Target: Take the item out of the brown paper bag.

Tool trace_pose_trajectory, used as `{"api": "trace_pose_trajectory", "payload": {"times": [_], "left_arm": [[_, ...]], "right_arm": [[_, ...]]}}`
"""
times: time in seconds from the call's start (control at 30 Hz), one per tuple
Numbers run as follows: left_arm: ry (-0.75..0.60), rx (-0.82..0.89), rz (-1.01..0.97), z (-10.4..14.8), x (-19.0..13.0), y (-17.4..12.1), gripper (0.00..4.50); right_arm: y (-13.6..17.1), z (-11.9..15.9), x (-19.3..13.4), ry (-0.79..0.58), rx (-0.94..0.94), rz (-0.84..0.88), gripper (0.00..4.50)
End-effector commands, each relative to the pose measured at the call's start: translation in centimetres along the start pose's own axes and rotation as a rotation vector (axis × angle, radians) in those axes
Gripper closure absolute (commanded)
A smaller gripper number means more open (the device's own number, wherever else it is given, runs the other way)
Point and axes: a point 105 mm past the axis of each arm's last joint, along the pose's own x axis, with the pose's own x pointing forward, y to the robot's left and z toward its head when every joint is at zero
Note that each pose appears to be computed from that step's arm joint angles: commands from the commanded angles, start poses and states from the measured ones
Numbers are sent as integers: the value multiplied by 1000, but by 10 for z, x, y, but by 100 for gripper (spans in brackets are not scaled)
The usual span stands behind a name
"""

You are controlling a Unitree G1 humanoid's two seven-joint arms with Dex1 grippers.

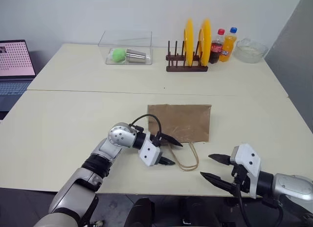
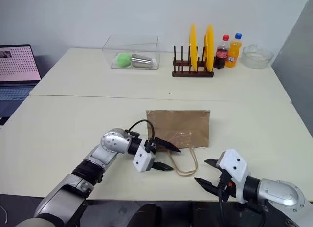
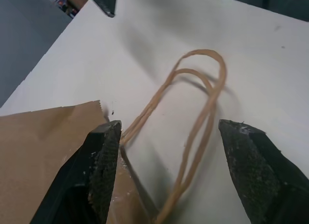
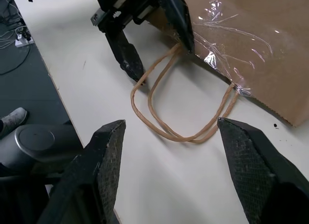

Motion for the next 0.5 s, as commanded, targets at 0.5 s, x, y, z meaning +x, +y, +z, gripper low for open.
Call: {"api": "trace_pose_trajectory", "payload": {"times": [0.5], "left_arm": [[-23, 82, 10, 8, 14, 13, 234]], "right_arm": [[10, 16, 1, -37, -78, 31, 130]]}}
